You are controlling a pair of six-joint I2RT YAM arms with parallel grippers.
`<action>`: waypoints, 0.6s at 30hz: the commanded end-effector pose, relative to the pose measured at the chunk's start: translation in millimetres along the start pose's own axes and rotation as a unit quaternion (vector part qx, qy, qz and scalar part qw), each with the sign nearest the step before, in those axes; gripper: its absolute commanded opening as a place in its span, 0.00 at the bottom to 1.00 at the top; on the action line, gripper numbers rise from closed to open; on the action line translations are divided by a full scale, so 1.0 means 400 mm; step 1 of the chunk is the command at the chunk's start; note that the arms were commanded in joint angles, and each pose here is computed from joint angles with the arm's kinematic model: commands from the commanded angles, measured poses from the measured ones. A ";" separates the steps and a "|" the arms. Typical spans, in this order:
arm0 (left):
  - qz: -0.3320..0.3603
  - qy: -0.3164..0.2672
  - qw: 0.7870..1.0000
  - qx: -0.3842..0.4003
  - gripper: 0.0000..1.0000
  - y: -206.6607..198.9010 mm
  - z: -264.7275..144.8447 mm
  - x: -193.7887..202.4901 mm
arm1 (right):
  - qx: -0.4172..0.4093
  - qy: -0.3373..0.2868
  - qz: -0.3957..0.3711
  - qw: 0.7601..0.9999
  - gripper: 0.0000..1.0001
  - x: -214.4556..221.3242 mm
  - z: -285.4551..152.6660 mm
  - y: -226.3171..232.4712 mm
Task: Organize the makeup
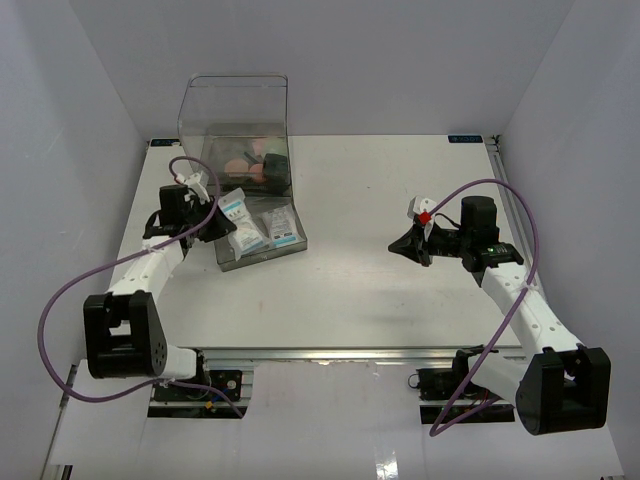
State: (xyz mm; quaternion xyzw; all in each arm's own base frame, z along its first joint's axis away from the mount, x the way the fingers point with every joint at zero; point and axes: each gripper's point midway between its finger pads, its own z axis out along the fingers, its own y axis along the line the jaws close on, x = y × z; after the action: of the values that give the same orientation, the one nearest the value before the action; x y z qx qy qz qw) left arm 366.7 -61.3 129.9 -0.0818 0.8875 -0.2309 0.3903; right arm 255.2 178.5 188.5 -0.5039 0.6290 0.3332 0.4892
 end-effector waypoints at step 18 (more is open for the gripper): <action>0.107 0.099 0.985 -0.095 0.28 0.068 0.112 0.049 | -0.001 -0.007 -0.008 1.000 0.09 -0.013 -0.003 -0.005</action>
State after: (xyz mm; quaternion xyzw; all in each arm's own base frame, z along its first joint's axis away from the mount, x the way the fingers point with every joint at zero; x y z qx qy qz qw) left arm 381.9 -65.4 77.0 -0.0085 0.9379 -0.1368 0.3187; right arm 255.2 178.5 188.2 -0.5038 0.6293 0.3334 0.4889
